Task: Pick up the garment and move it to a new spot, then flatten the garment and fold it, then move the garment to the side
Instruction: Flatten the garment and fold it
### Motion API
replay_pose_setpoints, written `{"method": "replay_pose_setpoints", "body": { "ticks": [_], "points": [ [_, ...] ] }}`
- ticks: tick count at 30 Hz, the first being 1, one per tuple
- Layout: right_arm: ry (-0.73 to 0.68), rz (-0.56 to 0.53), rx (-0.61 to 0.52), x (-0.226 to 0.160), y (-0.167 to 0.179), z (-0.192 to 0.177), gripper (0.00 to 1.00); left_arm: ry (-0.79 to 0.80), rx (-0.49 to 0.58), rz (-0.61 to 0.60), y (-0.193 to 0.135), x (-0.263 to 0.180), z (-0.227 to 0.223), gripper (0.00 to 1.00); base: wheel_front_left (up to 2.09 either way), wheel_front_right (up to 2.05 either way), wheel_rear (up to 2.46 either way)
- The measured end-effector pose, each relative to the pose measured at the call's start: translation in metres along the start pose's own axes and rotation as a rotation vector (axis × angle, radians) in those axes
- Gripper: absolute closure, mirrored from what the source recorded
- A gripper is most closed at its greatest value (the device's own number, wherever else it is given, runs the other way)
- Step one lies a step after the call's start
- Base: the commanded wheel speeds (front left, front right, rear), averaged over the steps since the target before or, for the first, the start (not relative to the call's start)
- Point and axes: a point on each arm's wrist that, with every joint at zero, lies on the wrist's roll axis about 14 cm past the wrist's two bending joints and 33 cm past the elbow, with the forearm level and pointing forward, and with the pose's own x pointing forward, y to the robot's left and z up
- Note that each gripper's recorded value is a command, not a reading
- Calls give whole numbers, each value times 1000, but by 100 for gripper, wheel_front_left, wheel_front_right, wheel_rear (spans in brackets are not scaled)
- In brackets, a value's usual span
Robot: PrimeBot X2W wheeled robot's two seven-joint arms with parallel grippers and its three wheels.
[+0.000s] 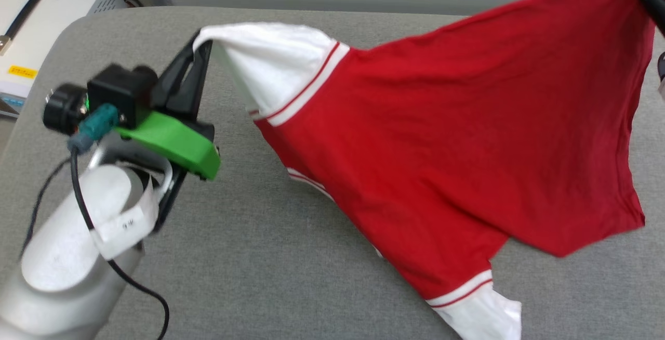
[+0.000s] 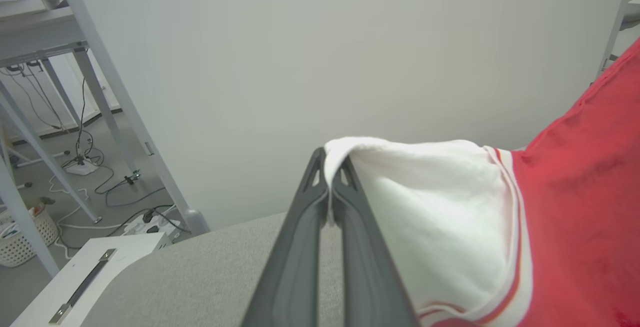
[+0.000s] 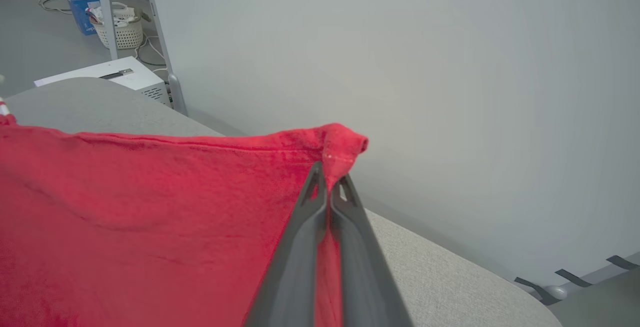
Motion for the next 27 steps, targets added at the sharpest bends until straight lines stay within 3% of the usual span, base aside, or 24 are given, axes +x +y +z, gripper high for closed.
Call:
{"method": "replay_pose_setpoints", "body": {
  "ticks": [11, 18, 27],
  "points": [
    [-252, -103, -66, 34, -38, 96, 100, -205, 188, -89, 15, 108, 106, 100, 0, 0, 0],
    [-364, -192, -147, 62, -69, 155, 100, -307, 233, -84, 23, 167, 158, 100, 0, 0, 0],
    [-424, -288, -206, 86, -104, 188, 100, -395, 284, -19, 49, 205, 200, 100, 0, 0, 0]
  ]
}}
